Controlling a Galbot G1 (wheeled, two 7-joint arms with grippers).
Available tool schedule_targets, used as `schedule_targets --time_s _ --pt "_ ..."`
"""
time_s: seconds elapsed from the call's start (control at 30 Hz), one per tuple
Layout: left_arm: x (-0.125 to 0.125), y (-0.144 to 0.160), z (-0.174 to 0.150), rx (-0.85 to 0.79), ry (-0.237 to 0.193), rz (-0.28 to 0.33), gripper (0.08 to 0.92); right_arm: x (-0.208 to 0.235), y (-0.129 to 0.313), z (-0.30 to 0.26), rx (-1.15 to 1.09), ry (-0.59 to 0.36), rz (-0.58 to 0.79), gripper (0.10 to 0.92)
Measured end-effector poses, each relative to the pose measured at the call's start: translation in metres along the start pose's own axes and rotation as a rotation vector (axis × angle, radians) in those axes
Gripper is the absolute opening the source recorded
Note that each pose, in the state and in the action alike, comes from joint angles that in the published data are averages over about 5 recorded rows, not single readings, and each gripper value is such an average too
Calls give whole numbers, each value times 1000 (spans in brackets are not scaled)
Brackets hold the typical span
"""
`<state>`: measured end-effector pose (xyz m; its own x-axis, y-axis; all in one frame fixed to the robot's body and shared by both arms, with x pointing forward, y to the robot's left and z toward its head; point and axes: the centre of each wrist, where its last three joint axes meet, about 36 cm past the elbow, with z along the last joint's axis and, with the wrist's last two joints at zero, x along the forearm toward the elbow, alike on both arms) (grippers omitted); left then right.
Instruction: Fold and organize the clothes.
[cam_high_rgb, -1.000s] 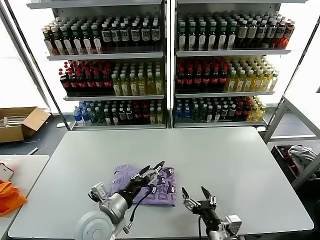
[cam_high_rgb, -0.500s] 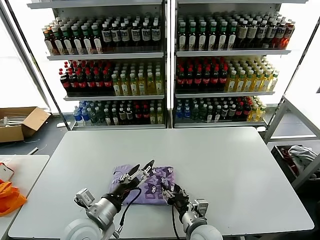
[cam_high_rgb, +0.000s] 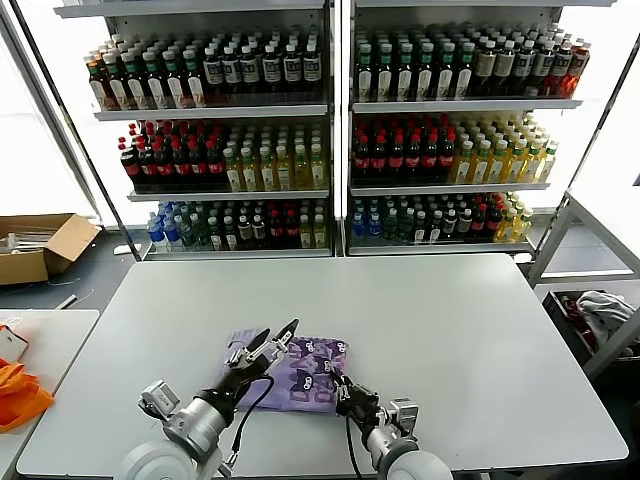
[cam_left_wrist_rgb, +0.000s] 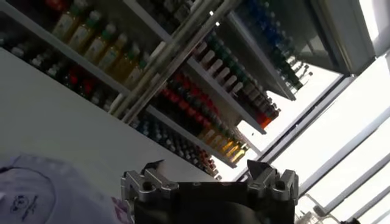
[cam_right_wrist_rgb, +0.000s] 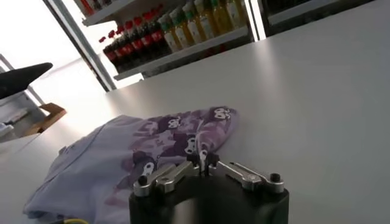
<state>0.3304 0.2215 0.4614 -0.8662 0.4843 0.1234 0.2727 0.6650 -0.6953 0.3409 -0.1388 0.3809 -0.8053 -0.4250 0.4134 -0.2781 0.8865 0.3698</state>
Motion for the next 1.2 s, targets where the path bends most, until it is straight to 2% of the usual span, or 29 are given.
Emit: schedule_targets --time_s 0.5,0.6,0.73,0.97,1.2 --pt "7 9 -8 -42 -25 -35 822 55 -52 -10 98 -7 81 130" --pt "7 9 -7 -44 -25 -35 823 65 -57 -12 117 -22 104 156" --pt "9 5 -6 -47 -25 -29 823 78 -61 -13 149 -62 141 247" --pt "16 -1 -3 -53 -35 -25 823 98 -58 -20 206 -170 203 464" --pt "20 -4 -4 -68 -50 -31 823 92 -42 -28 265 -249 200 663"
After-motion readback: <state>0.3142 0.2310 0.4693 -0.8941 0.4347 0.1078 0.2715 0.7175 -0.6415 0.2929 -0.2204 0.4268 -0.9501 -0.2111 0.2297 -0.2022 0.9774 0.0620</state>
